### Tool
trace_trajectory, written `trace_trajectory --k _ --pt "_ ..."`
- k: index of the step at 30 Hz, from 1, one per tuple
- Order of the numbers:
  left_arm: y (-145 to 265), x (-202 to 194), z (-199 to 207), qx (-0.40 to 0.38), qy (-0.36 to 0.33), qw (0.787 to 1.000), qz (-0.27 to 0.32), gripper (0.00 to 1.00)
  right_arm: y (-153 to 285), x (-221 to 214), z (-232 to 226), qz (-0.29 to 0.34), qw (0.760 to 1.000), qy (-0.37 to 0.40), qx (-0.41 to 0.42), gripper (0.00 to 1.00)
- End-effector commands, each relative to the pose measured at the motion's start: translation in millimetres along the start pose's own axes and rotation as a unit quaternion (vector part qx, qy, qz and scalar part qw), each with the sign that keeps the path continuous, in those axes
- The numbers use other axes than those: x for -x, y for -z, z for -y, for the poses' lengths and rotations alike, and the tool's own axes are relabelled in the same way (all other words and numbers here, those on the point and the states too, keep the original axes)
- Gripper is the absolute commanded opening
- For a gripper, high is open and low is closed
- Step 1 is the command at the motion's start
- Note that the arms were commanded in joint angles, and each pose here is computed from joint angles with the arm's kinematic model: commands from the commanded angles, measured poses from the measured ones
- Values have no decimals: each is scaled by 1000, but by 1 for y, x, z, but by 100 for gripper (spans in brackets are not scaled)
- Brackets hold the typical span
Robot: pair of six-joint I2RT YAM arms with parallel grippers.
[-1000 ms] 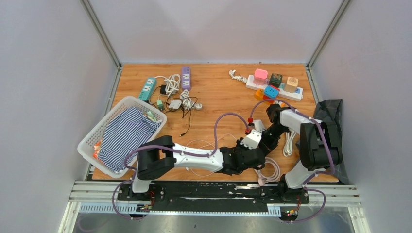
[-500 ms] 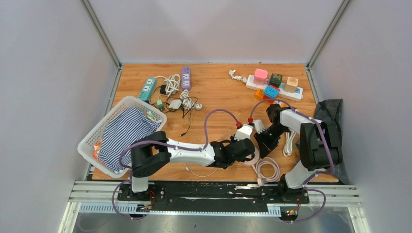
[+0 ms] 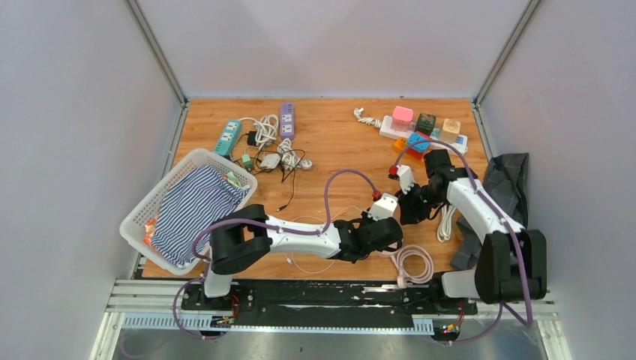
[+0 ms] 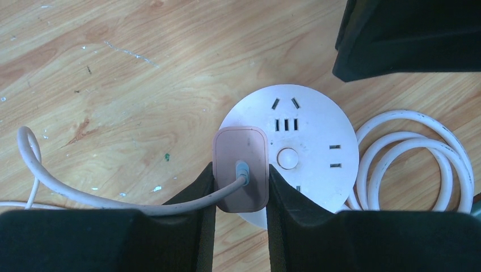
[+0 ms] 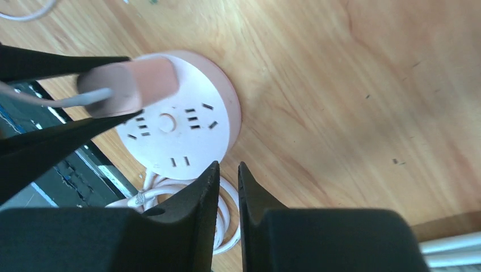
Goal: Pull the plug off the socket
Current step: Remove the plug from the socket.
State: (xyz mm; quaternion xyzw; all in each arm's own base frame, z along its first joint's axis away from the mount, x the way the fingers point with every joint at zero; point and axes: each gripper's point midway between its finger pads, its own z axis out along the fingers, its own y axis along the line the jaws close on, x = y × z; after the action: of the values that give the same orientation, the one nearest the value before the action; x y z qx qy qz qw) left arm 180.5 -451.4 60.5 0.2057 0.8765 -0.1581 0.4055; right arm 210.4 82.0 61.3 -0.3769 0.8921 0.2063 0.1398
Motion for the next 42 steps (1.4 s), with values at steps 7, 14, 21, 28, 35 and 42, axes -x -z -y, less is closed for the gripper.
trace_trajectory --k 7,14,21,28,35,42 --pt "-3 -13 13 -20 -2 1000 -17 0 11 22 -25 104 986 122 41 46" --pt "1 -7 24 -46 14 999 -13 0 -10 10 -23 90 982 166 29 59" --pt "7 8 28 -62 33 998 2 0 -28 -3 -15 27 988 148 23 53" --pt "19 30 25 -68 53 996 33 0 -35 -12 -14 -2 991 134 28 47" --pt "23 41 3 73 -57 993 75 0 -40 -19 -15 -24 990 134 34 45" --pt "23 37 18 106 -118 985 73 0 -42 -22 -17 -31 990 132 38 44"
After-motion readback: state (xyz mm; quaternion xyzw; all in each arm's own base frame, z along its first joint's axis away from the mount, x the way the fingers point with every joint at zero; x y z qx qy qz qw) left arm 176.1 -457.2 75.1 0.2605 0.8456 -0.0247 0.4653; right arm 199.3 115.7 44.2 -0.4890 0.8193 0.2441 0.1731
